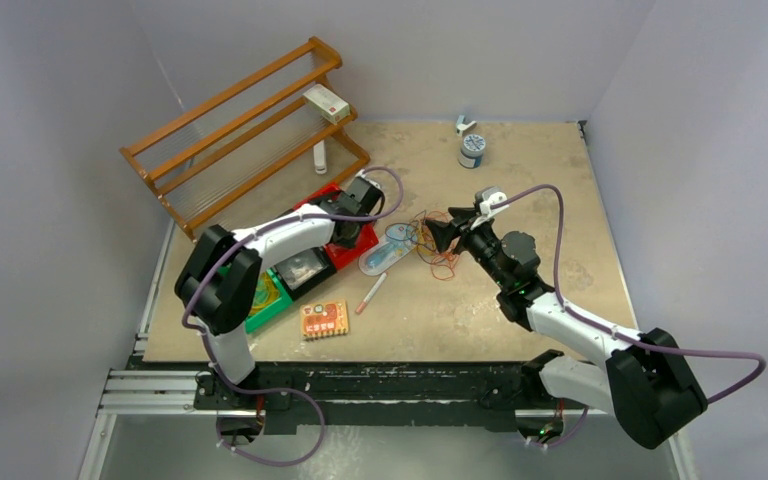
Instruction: Untangle the cables
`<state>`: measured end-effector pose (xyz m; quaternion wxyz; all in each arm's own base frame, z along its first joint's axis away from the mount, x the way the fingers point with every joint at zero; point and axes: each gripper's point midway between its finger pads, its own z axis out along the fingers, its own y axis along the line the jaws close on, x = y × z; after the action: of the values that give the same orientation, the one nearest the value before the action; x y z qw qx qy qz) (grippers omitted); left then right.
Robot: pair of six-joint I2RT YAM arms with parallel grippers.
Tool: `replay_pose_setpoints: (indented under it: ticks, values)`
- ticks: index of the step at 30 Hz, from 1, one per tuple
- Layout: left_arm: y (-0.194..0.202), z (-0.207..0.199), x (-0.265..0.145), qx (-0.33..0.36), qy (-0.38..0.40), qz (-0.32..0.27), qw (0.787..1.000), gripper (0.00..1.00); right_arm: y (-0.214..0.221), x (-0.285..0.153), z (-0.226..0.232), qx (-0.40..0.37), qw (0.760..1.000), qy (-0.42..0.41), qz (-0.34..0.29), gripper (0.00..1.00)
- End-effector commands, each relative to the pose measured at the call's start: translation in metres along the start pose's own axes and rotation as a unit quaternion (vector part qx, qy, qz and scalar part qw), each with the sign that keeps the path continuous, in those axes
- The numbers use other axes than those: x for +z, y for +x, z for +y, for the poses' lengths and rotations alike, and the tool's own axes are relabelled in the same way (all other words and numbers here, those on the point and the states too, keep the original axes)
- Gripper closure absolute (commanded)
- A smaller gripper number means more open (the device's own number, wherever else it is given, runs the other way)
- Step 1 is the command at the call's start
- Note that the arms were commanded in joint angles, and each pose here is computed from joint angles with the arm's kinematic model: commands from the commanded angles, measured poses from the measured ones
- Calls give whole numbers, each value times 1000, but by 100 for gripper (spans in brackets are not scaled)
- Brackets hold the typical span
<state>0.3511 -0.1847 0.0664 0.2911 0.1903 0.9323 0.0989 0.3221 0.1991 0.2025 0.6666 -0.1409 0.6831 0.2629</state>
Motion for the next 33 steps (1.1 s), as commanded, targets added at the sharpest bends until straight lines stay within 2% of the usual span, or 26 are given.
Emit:
replay_pose_setpoints:
  ticks: [1, 7, 14, 20, 26, 29, 33]
  values:
    - [-34, -1, -24, -27, 30, -53, 998, 71, -30, 5, 5, -7, 999, -10, -44, 37]
    - [-55, 8, -68, -53, 62, -107, 991, 58, -32, 2, 3, -9, 999, -4, -47, 37]
    - [-65, 37, -92, -95, 50, -136, 985, 57, -32, 2, 4, -5, 999, -8, -47, 37]
    - [-68, 43, -79, -122, 47, -134, 982, 60, -33, 2, 3, -1, 999, -2, -45, 37]
    - [-84, 39, -87, -143, 70, -170, 973, 60, -15, 2, -19, 38, 997, 69, 4, 36]
    - [-98, 39, -99, -154, 85, -208, 962, 58, 0, 2, -42, 53, 988, 140, 46, 37]
    - [-104, 34, -105, -161, 105, -219, 957, 56, 8, 6, -59, 46, 976, 192, 88, 37]
